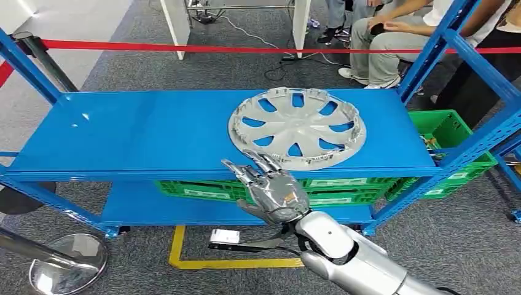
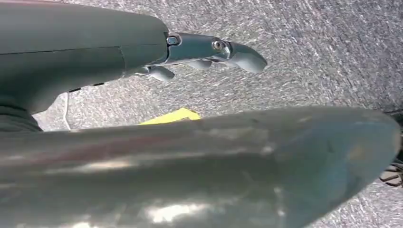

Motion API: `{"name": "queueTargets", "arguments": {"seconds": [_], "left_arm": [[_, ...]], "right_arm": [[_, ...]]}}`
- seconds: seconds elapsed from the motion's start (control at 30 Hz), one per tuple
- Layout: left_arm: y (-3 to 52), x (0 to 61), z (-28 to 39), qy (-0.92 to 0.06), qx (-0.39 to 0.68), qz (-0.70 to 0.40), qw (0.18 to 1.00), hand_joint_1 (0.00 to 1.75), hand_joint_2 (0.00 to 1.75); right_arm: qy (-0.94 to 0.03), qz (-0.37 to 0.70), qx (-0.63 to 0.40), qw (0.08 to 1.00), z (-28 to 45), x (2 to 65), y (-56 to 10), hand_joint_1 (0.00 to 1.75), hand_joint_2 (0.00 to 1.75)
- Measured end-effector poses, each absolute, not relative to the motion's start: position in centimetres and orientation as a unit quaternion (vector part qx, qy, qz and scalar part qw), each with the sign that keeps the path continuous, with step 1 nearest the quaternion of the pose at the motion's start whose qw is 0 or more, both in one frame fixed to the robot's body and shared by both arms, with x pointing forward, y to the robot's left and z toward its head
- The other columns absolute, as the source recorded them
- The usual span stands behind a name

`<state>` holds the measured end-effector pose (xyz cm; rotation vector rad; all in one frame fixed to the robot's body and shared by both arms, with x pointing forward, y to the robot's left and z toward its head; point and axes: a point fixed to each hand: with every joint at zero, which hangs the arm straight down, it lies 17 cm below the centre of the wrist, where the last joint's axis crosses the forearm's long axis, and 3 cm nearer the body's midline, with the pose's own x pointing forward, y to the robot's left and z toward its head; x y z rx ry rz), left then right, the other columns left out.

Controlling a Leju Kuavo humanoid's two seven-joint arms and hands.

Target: Take the parts from the cabinet and place them on the table.

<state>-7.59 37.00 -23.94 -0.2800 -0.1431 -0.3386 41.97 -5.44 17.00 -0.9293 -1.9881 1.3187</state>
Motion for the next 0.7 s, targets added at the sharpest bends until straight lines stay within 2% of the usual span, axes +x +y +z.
{"name": "queueTargets", "arguments": {"seconds": [0.7], "left_arm": [[36.94, -7.68, -23.92, -0.070, -0.140, -0.167, 0.973, 0.00, 0.00]], "right_arm": [[-0.744, 0.494, -0.348, 0.286, 16.97, 42.00, -5.44, 0.00, 1.75]]}}
